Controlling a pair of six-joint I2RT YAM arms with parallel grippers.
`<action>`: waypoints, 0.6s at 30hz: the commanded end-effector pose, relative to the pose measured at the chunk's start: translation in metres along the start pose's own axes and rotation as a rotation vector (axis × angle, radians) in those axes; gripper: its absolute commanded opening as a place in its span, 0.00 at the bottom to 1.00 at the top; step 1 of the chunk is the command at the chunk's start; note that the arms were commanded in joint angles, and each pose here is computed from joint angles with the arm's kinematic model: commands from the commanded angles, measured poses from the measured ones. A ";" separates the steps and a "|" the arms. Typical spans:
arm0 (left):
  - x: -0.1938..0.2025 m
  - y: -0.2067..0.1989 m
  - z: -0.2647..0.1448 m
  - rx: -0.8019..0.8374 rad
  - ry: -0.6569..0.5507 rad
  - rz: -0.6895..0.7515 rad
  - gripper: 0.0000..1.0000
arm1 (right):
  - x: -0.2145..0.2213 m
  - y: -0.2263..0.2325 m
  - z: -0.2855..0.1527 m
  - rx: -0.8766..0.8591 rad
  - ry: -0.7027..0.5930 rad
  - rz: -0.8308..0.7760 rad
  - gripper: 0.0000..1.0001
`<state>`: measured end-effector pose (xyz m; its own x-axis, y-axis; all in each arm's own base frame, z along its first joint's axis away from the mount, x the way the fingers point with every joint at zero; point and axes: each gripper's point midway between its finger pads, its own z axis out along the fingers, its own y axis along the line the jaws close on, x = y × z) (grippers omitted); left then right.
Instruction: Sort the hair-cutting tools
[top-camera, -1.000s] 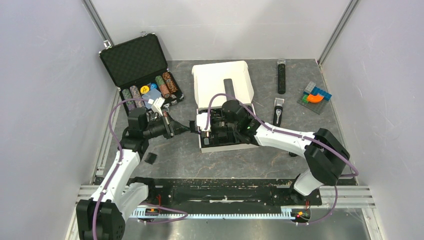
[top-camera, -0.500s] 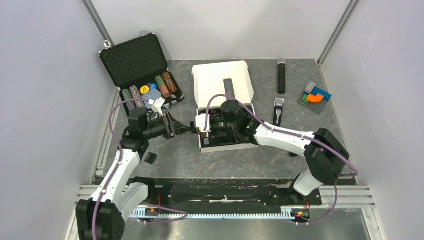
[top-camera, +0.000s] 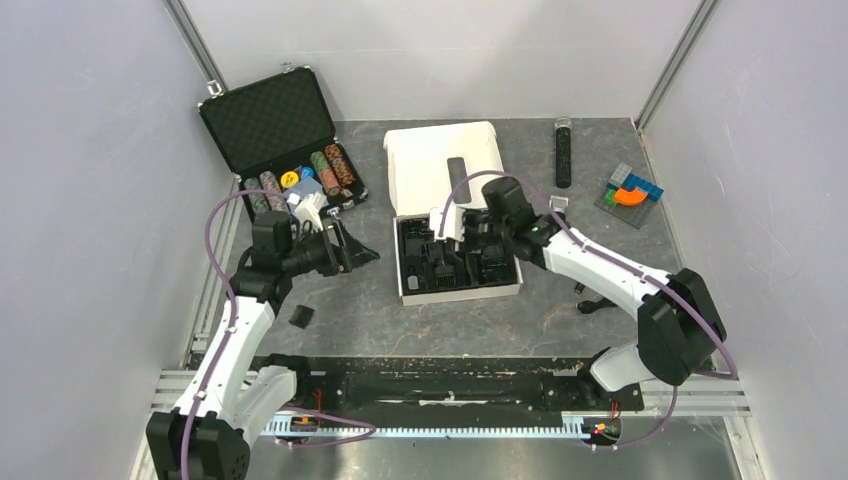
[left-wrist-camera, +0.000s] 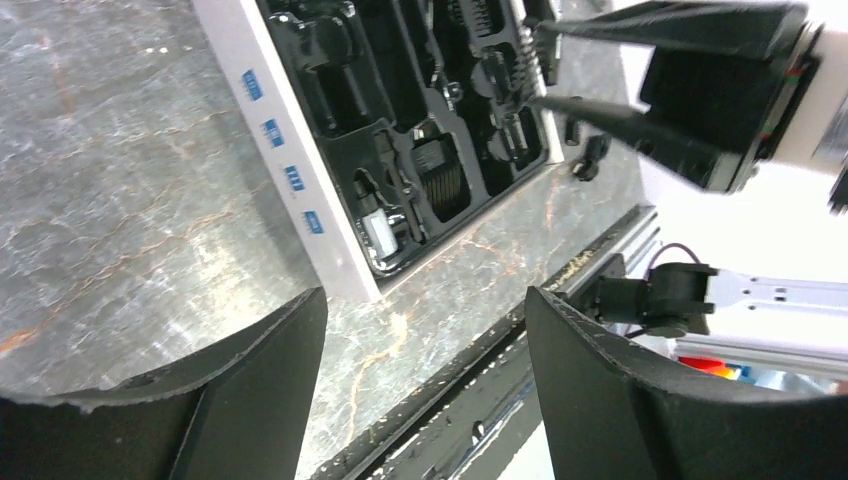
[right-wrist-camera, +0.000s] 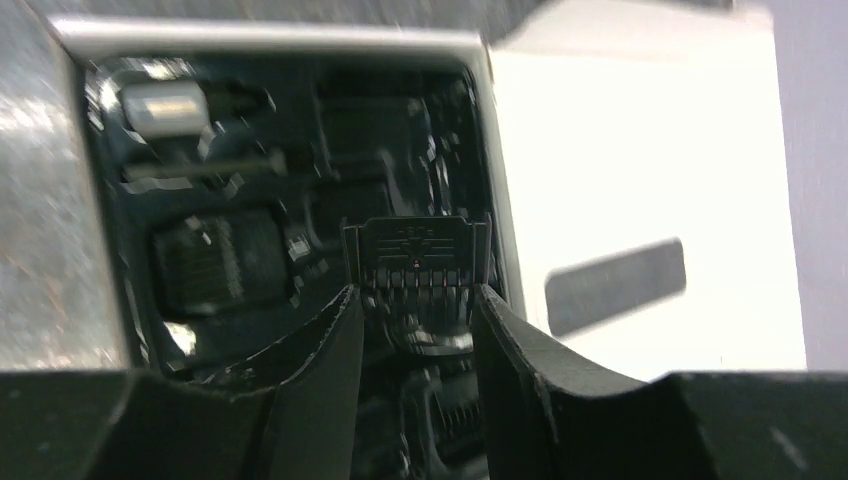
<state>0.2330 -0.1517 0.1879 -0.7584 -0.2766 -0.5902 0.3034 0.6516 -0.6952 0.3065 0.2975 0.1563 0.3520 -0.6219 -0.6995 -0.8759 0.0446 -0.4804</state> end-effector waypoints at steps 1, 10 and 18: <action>0.000 0.019 -0.004 -0.100 -0.007 0.100 0.79 | 0.027 -0.016 -0.033 -0.010 0.115 -0.042 0.22; 0.000 0.057 -0.013 -0.295 -0.022 0.178 0.79 | 0.095 -0.009 -0.045 -0.066 0.350 0.021 0.22; -0.001 0.070 -0.014 -0.356 -0.031 0.182 0.79 | 0.122 0.004 -0.048 -0.137 0.449 0.043 0.21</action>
<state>0.2429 -0.1058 0.1488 -0.7180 -0.1982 -0.6672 0.1974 0.8613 -0.4682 0.3244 0.1924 0.0875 0.1384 -0.8801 -0.4542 -0.9387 0.0296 -0.3435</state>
